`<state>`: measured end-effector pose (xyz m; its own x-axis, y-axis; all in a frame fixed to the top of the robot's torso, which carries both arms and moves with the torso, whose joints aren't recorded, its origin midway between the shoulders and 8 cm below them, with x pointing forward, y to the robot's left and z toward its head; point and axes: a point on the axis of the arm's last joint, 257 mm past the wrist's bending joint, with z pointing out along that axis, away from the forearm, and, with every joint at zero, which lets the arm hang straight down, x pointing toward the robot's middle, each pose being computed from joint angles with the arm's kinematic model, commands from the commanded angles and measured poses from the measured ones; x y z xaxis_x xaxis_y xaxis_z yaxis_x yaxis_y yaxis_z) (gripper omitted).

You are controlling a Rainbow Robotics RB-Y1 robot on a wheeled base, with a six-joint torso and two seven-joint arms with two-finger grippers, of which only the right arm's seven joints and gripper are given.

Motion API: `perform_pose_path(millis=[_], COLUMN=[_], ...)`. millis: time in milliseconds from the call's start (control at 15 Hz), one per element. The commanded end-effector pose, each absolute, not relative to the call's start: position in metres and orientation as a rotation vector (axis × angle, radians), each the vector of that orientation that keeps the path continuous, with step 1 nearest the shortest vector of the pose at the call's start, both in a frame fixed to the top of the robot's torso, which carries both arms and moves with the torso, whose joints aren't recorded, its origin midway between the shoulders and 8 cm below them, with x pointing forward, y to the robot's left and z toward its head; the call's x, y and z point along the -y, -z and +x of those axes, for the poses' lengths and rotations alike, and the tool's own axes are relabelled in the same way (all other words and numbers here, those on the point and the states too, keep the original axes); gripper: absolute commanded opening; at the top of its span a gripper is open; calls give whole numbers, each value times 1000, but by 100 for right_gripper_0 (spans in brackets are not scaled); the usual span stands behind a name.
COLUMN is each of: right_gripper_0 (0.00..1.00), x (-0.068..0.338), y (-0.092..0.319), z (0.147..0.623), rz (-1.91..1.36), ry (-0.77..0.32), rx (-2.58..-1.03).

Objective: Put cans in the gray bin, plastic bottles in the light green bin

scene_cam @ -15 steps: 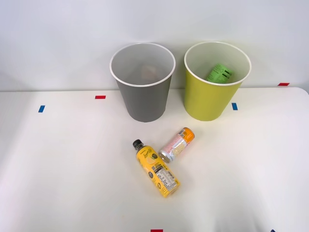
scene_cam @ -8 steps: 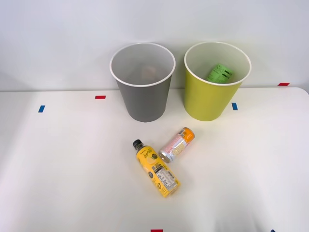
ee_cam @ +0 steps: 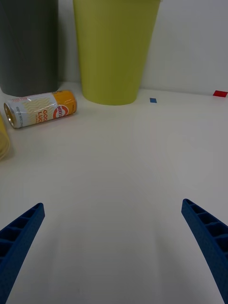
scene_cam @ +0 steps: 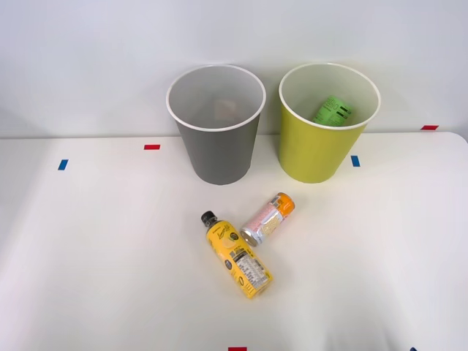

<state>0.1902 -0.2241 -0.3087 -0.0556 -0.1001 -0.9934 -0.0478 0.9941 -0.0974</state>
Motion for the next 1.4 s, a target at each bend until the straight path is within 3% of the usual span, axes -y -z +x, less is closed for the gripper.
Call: perform_pose_path(millis=[67,1400], right_gripper_0=[100,100], x=[224,233], y=[309,321], z=[190,209], rz=[-114,-104], ry=[43,67], rx=[-1627,-1625])
